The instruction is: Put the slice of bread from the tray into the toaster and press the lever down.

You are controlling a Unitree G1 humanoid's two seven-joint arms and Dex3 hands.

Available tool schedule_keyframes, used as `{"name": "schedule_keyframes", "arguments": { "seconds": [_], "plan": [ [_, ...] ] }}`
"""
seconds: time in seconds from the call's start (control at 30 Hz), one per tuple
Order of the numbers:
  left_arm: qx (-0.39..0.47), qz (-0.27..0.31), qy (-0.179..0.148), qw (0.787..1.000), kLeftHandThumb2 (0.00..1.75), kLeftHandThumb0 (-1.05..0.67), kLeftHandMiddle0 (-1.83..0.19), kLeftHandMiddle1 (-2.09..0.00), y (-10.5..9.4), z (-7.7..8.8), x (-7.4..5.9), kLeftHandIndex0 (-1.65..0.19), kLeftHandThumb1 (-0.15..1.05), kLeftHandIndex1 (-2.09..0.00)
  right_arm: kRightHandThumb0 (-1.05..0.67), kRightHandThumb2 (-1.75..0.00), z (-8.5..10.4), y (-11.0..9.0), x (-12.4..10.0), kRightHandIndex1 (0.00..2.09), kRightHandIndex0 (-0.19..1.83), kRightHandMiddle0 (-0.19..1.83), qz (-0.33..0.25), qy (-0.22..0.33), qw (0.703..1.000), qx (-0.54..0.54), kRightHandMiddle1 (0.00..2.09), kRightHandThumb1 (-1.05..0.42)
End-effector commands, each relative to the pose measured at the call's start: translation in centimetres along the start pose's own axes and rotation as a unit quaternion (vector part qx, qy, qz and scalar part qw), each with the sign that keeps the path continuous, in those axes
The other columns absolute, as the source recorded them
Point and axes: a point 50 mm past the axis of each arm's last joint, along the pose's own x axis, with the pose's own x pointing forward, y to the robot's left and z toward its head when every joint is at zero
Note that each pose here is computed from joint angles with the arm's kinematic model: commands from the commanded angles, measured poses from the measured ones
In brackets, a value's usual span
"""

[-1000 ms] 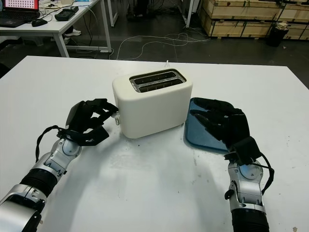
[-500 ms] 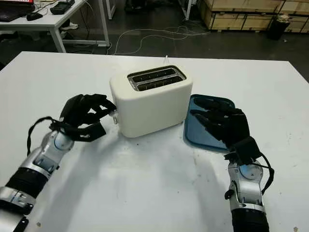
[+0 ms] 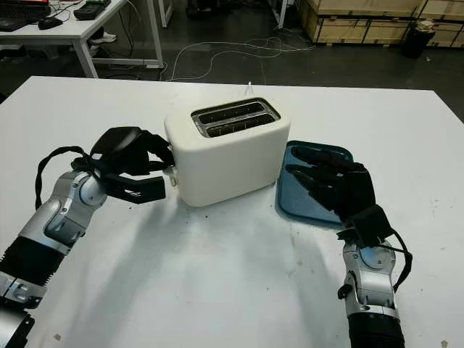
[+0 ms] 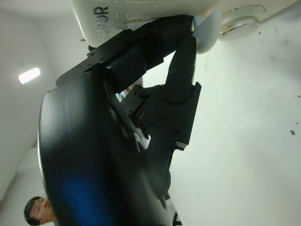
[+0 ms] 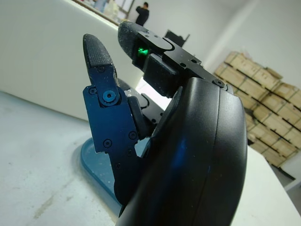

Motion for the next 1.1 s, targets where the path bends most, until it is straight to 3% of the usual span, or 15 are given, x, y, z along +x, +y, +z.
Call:
{"name": "schedule_keyframes", "arguments": {
  "seconds": [0.0,0.13,0.27,0.37,0.47,0.53,0.63,0.8,1.07],
  "plan": [
    [0.003,-0.102,-0.144,0.984,0.00,-0.29,-1.00,-1.10,-4.4,6.8,1.1,-1.20,0.84,-0.27,-0.44,0.00,0.2,-0.4,-0.1,0.00,1.10,1.03,-0.002,0.004,1.000,-0.006,0.00,-0.86],
    [0.010,-0.111,-0.145,0.983,0.00,-0.32,-0.94,-1.27,-5.0,7.2,1.2,-1.27,0.84,-0.32,-0.46,0.00,0.1,-0.5,-0.1,0.00,1.10,1.02,-0.001,0.004,1.000,-0.005,0.00,-0.86],
    [-0.015,-0.138,-0.132,0.982,0.02,-0.28,-0.90,-1.17,-6.9,7.6,1.2,-1.16,0.87,-0.26,-0.45,0.00,0.2,-0.5,-0.2,0.00,1.10,1.02,-0.002,0.006,1.000,-0.007,0.00,-0.86],
    [-0.017,-0.158,-0.099,0.982,0.02,-0.27,-0.85,-1.12,-11.4,7.7,1.2,-1.12,0.90,-0.22,-0.46,0.00,0.1,-0.6,-0.3,0.01,1.11,1.02,-0.005,0.010,1.000,-0.015,0.00,-0.86],
    [-0.051,-0.194,-0.024,0.979,0.01,-0.22,-0.78,-1.24,-16.9,6.8,0.5,-1.12,0.91,-0.23,-0.45,0.00,0.1,-0.8,-0.3,0.01,1.11,1.02,-0.004,0.011,1.000,-0.013,0.00,-0.86],
    [-0.076,-0.208,0.002,0.975,0.01,-0.23,-0.74,-1.17,-18.7,6.5,-0.3,-1.09,0.92,-0.21,-0.45,0.00,0.2,-1.0,-0.3,0.00,1.09,1.02,-0.006,0.011,1.000,-0.015,0.00,-0.86],
    [-0.089,-0.205,0.008,0.975,0.01,-0.24,-0.72,-1.34,-19.1,6.3,-0.7,-1.08,0.92,-0.27,-0.43,0.00,0.4,-1.4,-0.3,0.00,1.09,1.03,-0.007,0.011,1.000,-0.025,0.00,-0.86],
    [-0.120,-0.200,0.021,0.972,0.01,-0.20,-0.78,-1.18,-19.6,6.0,-0.8,-1.02,0.91,-0.29,-0.46,0.00,0.3,-1.4,-0.3,0.01,1.10,1.02,-0.004,0.010,0.999,-0.032,0.00,-0.86],
    [-0.120,-0.209,0.010,0.971,0.05,-0.21,-0.69,-1.02,-19.7,5.9,-0.9,-0.97,0.92,-0.25,-0.44,0.00,0.4,-1.3,-0.2,0.01,1.10,1.02,-0.003,0.012,0.999,-0.035,0.00,-0.86]
  ]
}}
